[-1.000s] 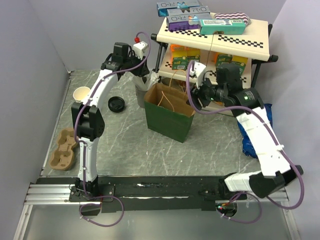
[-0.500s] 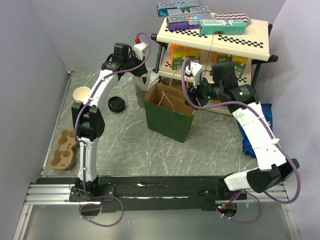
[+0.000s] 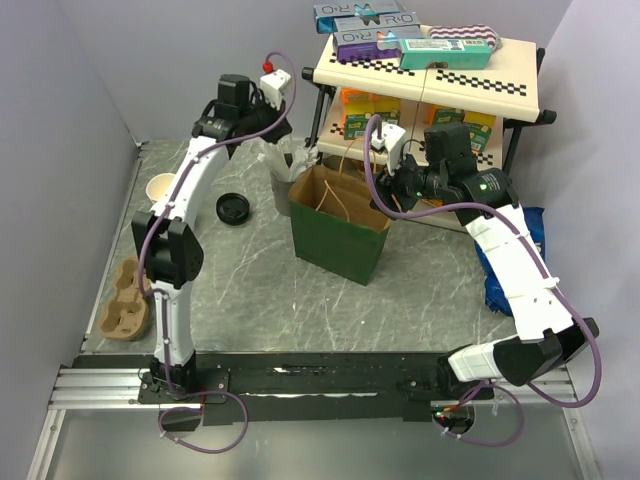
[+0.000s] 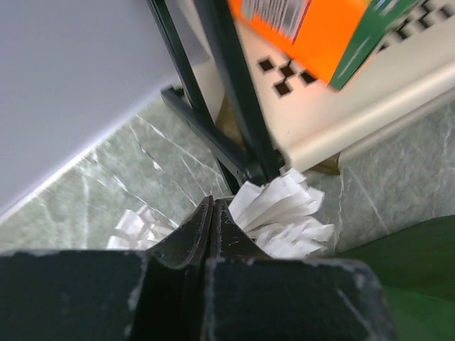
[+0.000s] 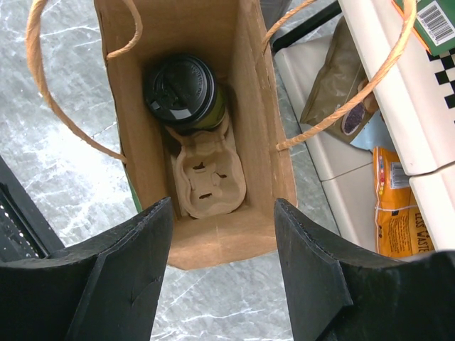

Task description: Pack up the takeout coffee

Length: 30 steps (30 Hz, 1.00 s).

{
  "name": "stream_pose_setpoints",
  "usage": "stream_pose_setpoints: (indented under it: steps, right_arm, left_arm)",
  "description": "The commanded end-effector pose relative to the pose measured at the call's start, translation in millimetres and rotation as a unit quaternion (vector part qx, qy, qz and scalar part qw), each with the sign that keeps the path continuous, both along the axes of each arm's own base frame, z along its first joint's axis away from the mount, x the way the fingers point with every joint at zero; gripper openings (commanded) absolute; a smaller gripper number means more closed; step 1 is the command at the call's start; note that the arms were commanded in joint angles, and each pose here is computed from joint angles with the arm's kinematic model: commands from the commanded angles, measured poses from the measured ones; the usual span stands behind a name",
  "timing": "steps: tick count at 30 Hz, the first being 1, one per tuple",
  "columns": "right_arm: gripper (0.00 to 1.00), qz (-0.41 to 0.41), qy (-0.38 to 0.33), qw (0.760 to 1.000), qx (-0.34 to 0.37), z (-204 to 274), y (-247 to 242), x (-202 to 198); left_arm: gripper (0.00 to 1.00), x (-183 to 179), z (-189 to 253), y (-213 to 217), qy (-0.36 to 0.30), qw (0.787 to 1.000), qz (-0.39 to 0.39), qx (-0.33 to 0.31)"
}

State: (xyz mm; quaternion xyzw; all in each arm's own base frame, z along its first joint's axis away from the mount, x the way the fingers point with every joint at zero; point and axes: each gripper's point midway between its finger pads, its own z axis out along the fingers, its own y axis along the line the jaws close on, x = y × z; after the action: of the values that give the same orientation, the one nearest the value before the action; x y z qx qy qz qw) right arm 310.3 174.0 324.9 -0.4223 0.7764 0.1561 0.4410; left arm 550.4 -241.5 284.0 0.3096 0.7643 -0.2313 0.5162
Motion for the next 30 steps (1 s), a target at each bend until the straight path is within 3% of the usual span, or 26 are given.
stream_pose_setpoints:
  steps: [1,15,25,30]
  right_arm:
    - [0.65,0.002,-0.026,1.000,0.011,19.0,0.3,-1.9]
    - [0.65,-0.010,-0.034,0.999,0.015,20.4,-1.3,0.3]
    - [0.65,-0.038,-0.072,0.996,0.026,46.6,-9.4,2.2]
    - [0.70,-0.080,-0.118,0.989,0.032,66.2,-26.4,1.9]
  left_arm:
    - [0.01,-24.6,105.4,4.7,-0.112,0.993,-0.002,-0.031]
    - [0.01,-76.9,199.8,13.7,-0.194,0.978,-0.013,-0.073]
    - [0.01,-140.7,266.3,23.2,-0.256,0.960,-0.041,-0.104]
    - [0.01,-190.6,297.6,19.2,-0.285,0.945,-0.103,-0.124]
